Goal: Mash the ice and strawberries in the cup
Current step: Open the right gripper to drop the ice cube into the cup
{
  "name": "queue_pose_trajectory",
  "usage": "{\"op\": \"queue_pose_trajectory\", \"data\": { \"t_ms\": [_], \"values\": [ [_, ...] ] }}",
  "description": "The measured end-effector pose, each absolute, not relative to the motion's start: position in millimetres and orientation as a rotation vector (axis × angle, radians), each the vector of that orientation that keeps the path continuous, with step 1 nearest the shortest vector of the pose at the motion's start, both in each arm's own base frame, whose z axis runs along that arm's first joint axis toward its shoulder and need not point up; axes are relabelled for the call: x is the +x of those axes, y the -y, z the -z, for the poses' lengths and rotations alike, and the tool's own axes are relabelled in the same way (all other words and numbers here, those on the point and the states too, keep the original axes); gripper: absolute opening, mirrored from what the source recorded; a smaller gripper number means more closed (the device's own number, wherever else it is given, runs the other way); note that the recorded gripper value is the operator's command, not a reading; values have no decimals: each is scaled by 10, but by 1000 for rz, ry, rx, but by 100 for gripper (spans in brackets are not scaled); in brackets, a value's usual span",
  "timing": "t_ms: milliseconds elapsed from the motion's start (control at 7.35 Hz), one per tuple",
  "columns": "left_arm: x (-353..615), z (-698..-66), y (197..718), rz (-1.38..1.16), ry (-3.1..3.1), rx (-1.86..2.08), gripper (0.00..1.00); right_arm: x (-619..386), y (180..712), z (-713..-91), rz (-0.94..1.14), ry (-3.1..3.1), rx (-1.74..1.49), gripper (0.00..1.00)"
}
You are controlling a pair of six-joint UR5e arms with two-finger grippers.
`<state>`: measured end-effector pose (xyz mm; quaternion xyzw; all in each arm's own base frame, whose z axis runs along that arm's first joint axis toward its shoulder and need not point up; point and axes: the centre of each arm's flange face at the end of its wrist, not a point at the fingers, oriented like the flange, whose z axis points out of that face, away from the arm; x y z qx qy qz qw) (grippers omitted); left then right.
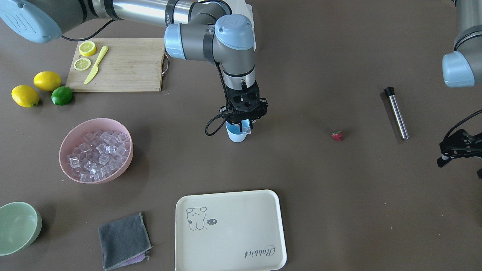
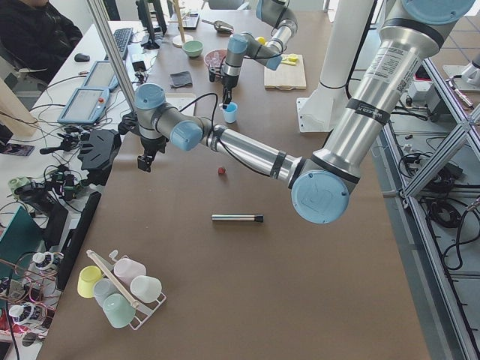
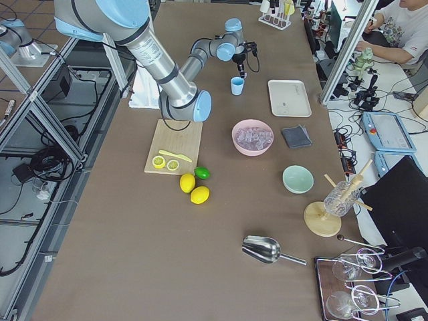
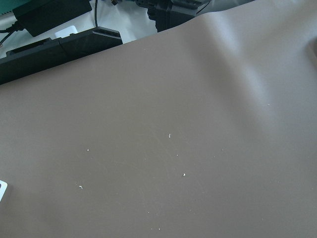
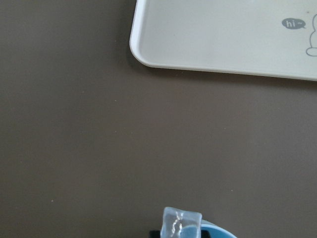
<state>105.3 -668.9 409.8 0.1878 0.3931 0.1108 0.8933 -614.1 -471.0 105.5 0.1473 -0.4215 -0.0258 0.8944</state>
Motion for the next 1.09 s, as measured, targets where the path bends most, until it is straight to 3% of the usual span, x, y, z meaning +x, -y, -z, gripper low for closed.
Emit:
{"op": "queue_pose_trajectory", "data": {
  "t_ms": [680,816,952,1088],
  "values": [
    [1052,-4136,6669,-230,-818,386,97,-6055,4566,-1285,65,876,295,0],
    [1056,-4143,6666,-231,-820,385,97,-6063,4533,-1288,63,876,292,47],
    [1058,-4153,6666,-231,-820,383,97,-6092,4484,-1286,65,877,291,84],
    [1059,-4160,6667,-231,-820,382,97,-6123,4438,-1283,72,879,292,98]
  ]
}}
